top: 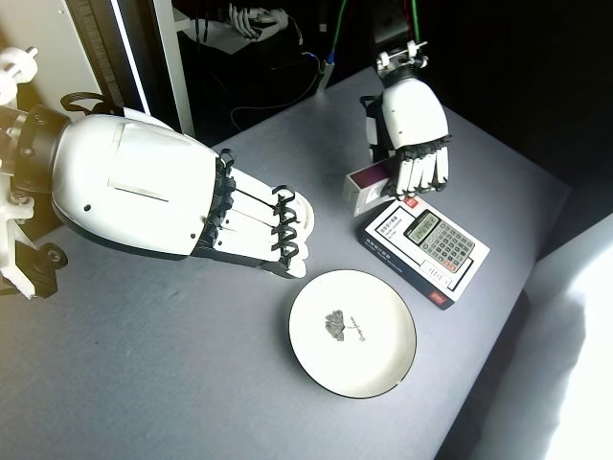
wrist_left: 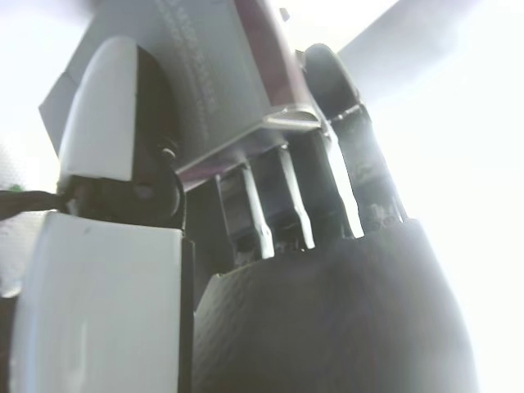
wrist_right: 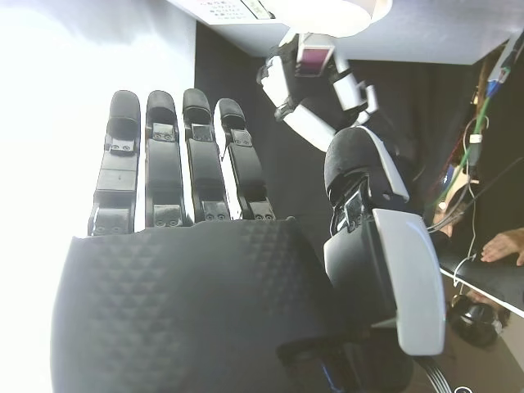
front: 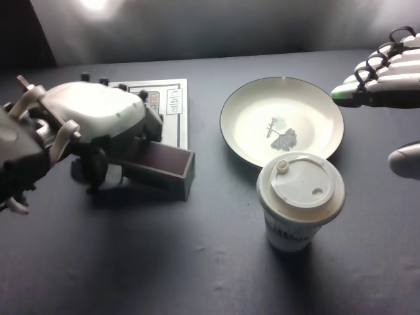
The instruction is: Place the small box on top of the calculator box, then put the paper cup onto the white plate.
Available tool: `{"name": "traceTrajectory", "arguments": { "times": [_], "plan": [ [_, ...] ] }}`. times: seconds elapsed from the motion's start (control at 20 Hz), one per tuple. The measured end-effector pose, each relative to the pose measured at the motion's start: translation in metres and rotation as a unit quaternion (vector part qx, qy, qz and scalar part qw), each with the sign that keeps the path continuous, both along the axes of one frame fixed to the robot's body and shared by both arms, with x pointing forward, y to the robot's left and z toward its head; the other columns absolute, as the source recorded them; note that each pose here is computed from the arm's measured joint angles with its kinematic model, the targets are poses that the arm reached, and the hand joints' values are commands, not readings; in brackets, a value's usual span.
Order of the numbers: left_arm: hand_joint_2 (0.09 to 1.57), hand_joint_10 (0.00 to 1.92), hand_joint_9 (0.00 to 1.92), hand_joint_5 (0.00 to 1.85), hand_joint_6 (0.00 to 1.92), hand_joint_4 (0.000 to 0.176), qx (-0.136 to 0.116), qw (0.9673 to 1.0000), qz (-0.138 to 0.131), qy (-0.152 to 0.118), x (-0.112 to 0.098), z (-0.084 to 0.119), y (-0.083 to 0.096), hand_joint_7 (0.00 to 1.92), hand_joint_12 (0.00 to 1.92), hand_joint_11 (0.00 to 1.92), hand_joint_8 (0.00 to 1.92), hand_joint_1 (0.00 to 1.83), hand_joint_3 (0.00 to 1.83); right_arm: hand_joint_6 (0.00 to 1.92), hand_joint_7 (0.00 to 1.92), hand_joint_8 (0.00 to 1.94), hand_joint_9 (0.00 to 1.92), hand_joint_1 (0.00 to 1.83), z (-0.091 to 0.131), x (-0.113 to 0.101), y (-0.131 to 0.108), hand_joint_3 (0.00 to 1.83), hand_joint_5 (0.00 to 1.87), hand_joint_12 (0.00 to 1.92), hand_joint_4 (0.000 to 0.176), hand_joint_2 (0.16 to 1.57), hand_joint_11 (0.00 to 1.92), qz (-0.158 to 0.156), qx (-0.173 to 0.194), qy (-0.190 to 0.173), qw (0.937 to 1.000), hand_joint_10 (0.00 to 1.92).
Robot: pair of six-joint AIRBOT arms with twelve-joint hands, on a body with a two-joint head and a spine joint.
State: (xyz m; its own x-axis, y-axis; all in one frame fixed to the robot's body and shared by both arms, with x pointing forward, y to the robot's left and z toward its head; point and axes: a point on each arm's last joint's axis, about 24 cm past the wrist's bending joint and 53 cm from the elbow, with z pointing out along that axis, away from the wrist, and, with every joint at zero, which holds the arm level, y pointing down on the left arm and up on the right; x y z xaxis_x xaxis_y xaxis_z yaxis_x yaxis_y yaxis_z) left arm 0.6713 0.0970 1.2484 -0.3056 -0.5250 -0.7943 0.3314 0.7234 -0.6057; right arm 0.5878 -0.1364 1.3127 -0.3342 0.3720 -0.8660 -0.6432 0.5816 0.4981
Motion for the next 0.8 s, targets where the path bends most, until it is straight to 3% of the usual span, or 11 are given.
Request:
{"name": "traceTrajectory", "arguments": {
  "times": [0.15,0.25,0.65,0.8],
  "plan": [
    [1.21,1.58,0.66,0.76,1.04,0.000,0.006,0.9997,-0.022,-0.005,0.014,0.007,-0.007,0.86,1.33,0.34,1.27,1.35,0.00,0.00,0.20,0.01,0.17,0.00,0.000,0.000,0.000,0.00,0.17,0.42,0.000,1.33,0.00,0.000,0.000,0.000,1.0000,0.01],
    [1.20,1.56,0.67,0.78,1.02,0.000,0.008,0.9997,-0.022,-0.006,0.025,0.008,-0.005,0.87,1.31,0.35,1.27,1.35,0.00,0.00,0.18,0.00,0.16,0.00,0.000,0.000,0.000,0.00,0.16,0.39,0.000,1.33,0.00,0.000,0.000,0.000,1.0000,0.00],
    [1.19,1.54,0.68,0.79,1.04,0.000,-0.007,0.9999,-0.007,0.011,0.055,0.003,0.009,0.89,1.31,0.37,1.22,1.35,0.00,0.01,0.22,0.01,0.19,0.00,0.000,0.000,0.000,0.00,0.19,0.48,0.000,1.34,0.00,0.000,0.000,0.000,1.0000,0.01],
    [1.21,1.58,0.65,0.76,1.08,0.000,-0.011,0.9998,-0.002,0.016,0.062,0.001,0.013,0.87,1.34,0.30,1.26,1.35,0.00,0.00,0.20,0.00,0.17,0.00,0.000,0.000,0.000,0.00,0.17,0.41,0.000,1.34,0.00,0.001,0.000,0.000,1.0000,0.00]
  ]
}}
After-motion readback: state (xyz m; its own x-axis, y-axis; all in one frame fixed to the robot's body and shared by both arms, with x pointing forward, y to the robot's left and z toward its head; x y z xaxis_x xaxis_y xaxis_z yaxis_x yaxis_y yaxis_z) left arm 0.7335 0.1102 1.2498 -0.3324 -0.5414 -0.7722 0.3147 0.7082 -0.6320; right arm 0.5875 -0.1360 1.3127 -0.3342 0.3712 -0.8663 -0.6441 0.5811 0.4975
